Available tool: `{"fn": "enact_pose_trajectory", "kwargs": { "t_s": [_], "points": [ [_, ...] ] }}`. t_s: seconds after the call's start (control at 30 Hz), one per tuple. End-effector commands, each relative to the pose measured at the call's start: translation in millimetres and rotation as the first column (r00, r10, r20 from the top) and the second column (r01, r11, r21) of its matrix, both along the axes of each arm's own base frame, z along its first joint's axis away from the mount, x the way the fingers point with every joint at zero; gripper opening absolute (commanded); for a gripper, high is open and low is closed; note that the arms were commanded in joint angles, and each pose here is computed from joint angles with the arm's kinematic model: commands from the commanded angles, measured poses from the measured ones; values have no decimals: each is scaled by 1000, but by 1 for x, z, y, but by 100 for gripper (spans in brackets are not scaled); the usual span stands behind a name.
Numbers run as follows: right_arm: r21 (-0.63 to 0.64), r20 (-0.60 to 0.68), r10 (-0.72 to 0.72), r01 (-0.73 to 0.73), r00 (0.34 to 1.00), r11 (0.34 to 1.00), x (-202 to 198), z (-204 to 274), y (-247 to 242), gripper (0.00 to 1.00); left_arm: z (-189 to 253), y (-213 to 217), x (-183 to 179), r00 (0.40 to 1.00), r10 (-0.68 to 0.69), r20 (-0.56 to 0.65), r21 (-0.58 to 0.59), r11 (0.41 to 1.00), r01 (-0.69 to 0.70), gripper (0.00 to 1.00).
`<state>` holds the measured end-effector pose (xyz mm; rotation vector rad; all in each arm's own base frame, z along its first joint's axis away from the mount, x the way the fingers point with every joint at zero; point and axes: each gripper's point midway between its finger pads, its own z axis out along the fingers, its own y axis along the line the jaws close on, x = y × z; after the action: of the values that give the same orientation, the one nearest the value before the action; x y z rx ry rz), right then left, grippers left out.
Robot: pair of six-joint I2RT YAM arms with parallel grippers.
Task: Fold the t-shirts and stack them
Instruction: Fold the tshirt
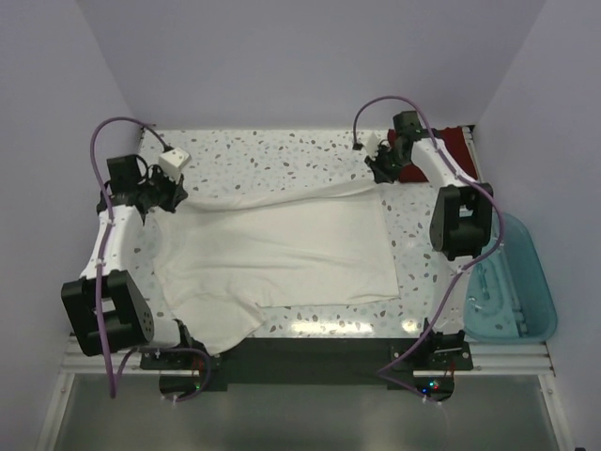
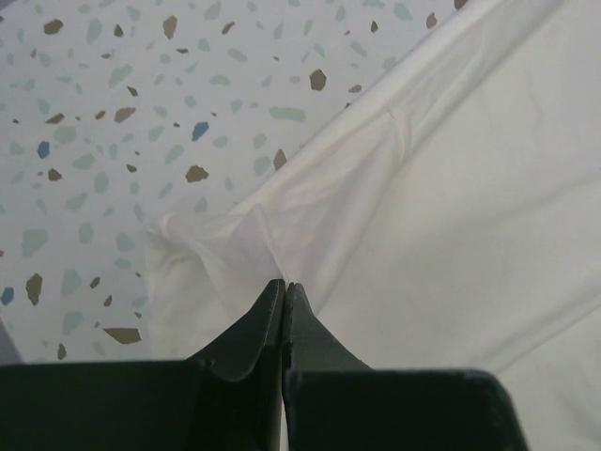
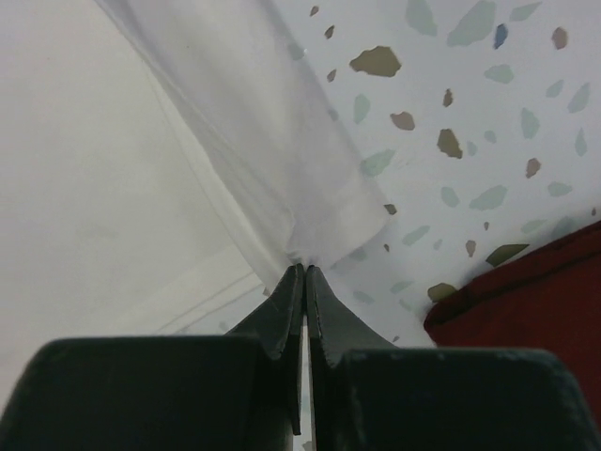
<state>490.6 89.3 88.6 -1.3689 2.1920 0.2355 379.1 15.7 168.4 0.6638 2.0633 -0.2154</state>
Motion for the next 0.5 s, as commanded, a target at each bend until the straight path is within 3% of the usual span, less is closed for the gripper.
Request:
{"fn": "enact_pose_trajectory", "kwargs": {
  "t_s": [0.0, 0.27, 0.47],
  "points": [
    [-25, 21, 95, -95, 995, 995, -19, 16, -6, 0, -20, 3, -19, 999, 0, -38, 74, 997, 3, 0],
    [-78, -62, 128, -133, 990, 988, -49, -24, -16, 0, -73, 19, -37, 984, 94, -151, 148, 986, -71, 0],
    [-69, -52, 108, -111, 993, 991, -42, -22, -14, 0, -65, 22, -27, 981, 111, -159, 132, 987, -90, 0]
  ]
}}
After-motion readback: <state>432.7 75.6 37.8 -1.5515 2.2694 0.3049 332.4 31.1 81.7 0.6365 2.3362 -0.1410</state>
